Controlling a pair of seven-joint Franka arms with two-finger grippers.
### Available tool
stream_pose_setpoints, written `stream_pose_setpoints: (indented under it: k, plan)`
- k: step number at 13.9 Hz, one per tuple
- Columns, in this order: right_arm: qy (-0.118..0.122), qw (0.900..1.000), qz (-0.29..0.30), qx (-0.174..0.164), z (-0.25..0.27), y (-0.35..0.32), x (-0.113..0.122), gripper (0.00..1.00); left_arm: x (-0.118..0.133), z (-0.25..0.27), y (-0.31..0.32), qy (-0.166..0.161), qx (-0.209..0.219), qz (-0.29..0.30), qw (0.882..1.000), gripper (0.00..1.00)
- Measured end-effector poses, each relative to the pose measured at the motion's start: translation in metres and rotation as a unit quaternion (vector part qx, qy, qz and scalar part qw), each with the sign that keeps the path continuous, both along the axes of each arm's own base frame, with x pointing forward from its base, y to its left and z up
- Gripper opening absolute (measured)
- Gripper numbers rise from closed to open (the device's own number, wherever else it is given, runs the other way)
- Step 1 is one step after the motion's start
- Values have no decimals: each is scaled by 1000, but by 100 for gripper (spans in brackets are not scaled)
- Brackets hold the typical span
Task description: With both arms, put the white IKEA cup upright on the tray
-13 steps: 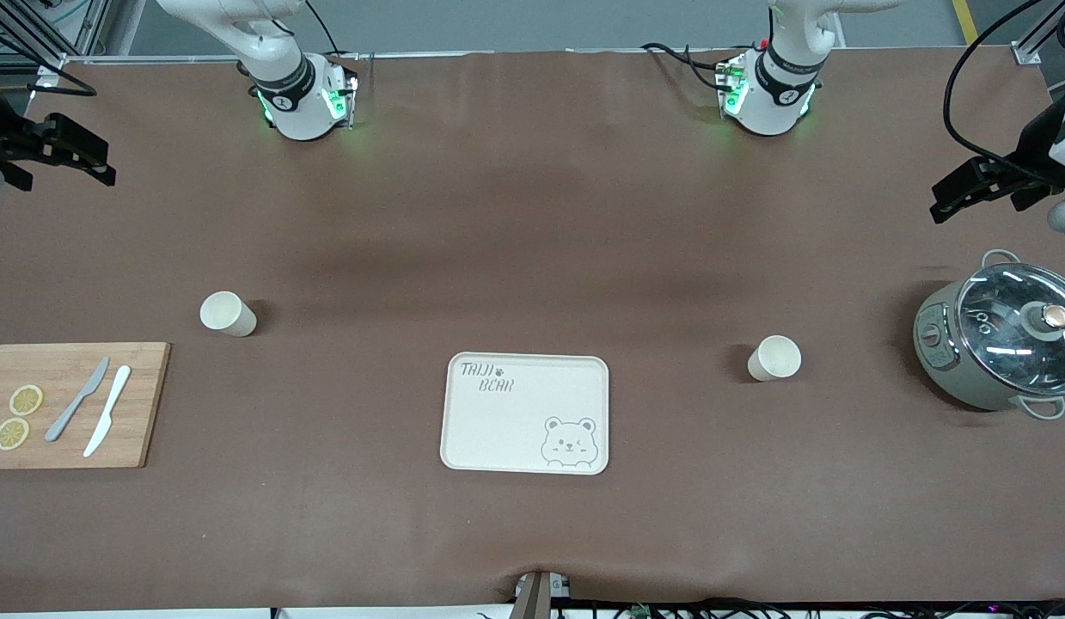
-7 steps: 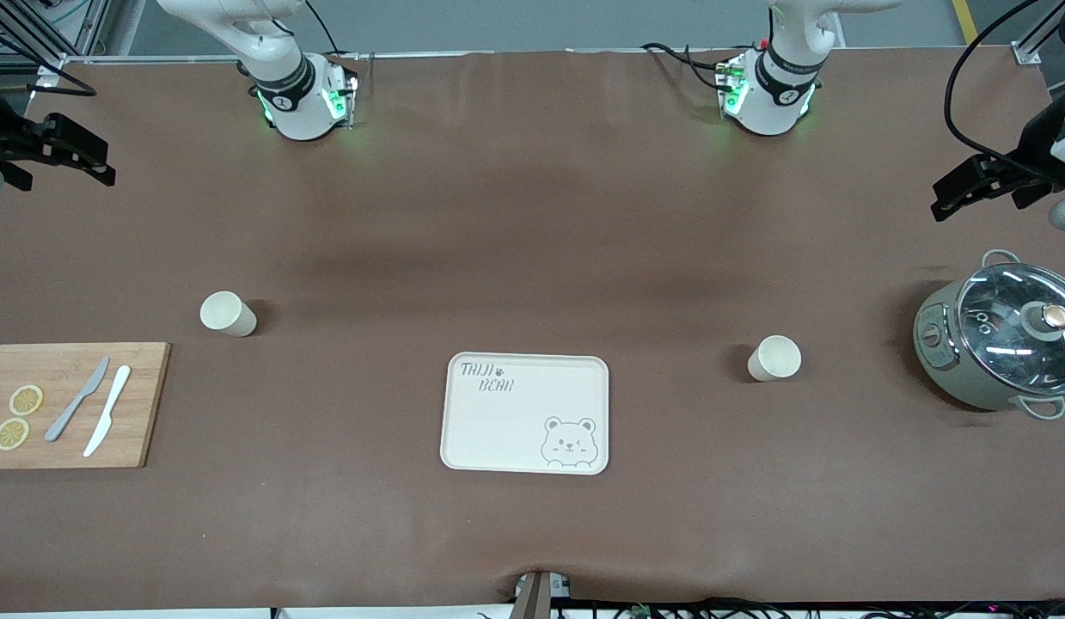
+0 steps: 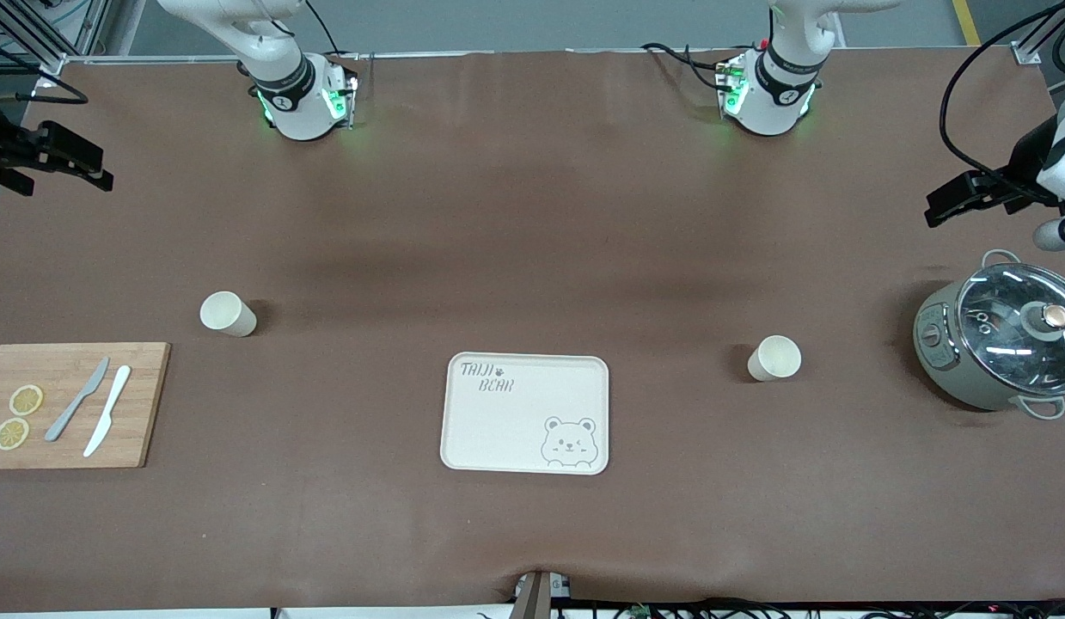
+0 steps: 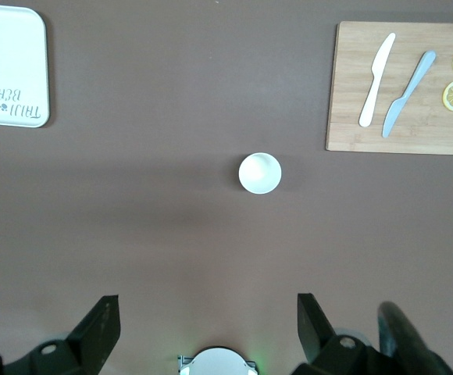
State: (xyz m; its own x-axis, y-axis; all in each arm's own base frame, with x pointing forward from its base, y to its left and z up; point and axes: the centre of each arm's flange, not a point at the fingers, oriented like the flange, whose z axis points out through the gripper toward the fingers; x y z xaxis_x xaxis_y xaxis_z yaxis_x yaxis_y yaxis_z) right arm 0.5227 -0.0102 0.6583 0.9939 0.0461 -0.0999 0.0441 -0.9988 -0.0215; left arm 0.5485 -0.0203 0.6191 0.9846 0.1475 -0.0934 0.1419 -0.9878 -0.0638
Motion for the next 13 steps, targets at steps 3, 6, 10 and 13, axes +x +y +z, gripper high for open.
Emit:
stream_pose_setpoints:
  k: [3,6,10,13]
  plan:
    - [12,1000,0,0,-12,0,7,100,19,-36,-1,18,0,-1,1000,100]
    - [25,1000,-8,0,-25,-9,14,100,40,-91,-1,18,-1,-3,1000,100]
    - [41,998,-38,2,-44,-42,21,100,41,-160,-1,14,-2,-6,1000,100]
    - [24,999,-40,1,-54,-46,35,100,36,-201,-3,-3,-4,-10,1000,100]
